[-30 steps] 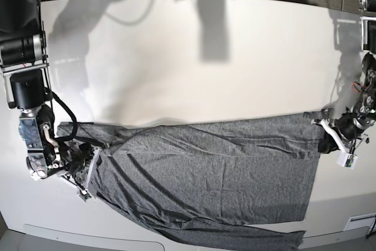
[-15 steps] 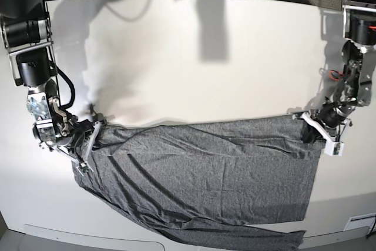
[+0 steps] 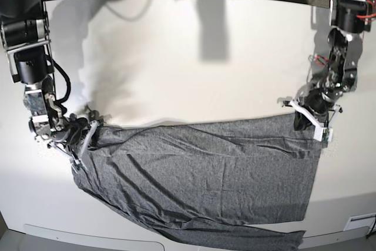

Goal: Fold the T-shirt properly

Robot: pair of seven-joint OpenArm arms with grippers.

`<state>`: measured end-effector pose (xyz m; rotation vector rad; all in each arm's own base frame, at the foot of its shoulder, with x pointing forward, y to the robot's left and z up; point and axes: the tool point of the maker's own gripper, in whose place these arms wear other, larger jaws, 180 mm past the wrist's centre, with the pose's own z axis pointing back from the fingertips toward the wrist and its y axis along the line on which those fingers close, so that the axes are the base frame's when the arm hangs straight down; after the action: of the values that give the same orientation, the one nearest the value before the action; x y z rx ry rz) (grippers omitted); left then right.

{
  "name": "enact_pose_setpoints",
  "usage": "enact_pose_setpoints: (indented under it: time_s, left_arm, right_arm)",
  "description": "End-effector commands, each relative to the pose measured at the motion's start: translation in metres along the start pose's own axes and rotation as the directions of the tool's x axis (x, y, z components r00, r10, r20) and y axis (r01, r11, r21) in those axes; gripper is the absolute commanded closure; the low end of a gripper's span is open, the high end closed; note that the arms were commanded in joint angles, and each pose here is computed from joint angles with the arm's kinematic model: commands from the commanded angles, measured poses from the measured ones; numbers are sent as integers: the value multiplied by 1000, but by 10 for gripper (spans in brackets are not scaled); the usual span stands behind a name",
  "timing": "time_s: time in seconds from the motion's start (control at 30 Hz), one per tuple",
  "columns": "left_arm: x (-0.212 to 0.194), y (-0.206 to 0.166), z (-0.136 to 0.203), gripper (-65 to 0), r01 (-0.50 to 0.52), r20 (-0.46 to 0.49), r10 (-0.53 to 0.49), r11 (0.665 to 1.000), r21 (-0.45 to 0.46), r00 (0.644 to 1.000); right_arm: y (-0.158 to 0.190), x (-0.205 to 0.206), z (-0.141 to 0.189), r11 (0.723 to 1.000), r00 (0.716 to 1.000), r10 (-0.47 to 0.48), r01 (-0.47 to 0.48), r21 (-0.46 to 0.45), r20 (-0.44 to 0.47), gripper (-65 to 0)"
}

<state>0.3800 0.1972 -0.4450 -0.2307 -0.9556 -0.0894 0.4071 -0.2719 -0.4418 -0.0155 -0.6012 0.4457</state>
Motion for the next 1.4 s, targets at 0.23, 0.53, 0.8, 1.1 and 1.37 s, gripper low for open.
enact_pose_setpoints:
  time_s: [0.23, 0.53, 0.8, 1.1, 1.37]
  left_arm:
    - [-41, 0, 30, 0, 42, -73, -43, 999, -15, 996]
    - [-66, -11, 83, 0, 134, -111, -136, 991, -26, 984]
    - [-103, 18, 129, 0, 89, -161, -74, 992, 85, 984]
    - [-149, 19, 183, 0, 22, -209, -11, 999, 50, 978]
    - [-161, 10, 215, 0, -14, -219, 15, 1000, 7, 975]
  right_arm:
    - [-4, -67, 24, 997, 993, -17, 26, 76, -115, 0]
    - [22, -125, 59, 988, 983, 53, -26, 150, -176, 0]
    - [54, -165, 92, 986, 975, 64, -29, 167, -212, 0]
    - [90, -197, 137, 984, 978, 14, 23, 177, -208, 0]
    - [114, -210, 161, 985, 982, -95, 117, 129, -166, 0]
